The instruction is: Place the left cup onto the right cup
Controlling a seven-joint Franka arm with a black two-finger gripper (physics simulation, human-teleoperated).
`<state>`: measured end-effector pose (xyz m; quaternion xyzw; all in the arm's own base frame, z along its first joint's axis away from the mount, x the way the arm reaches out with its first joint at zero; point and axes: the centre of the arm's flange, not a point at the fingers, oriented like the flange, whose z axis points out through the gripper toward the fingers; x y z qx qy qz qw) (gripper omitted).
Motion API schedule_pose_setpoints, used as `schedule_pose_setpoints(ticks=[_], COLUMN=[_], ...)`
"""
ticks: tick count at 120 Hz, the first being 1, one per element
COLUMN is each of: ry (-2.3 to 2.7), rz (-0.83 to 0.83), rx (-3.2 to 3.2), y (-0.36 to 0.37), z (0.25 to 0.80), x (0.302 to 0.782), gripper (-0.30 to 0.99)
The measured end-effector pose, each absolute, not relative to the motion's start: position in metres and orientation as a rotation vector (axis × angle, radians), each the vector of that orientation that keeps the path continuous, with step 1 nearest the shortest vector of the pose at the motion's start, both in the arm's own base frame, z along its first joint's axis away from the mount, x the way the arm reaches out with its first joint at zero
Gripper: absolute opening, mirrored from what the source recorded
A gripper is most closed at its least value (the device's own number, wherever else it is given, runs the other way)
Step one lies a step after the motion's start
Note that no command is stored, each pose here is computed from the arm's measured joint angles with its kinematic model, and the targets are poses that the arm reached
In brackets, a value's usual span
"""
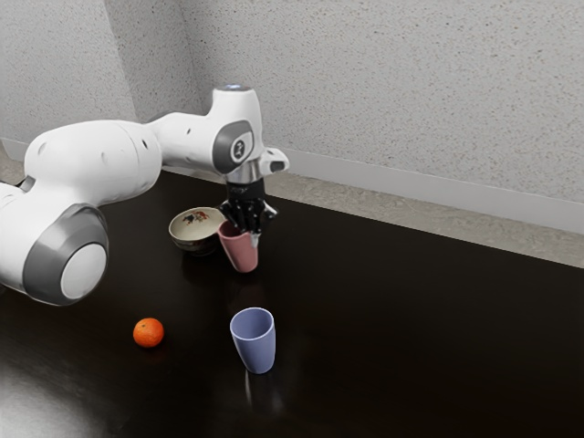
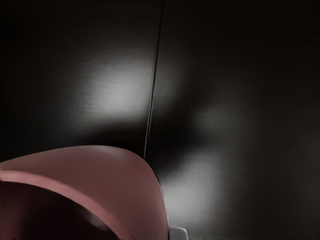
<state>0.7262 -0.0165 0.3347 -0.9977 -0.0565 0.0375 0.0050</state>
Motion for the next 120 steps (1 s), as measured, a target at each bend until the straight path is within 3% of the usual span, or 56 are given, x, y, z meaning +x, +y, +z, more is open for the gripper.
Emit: schedule_pose_setpoints(ticks=[69, 120], ry=[-0.039, 0.069], rz=[-0.066, 0.040], rx=[-3.124, -3.147], y=[-0.067, -0.111], z=[0.453, 0.453], x=[0.702, 0.651], gripper=[-0.09, -0.09])
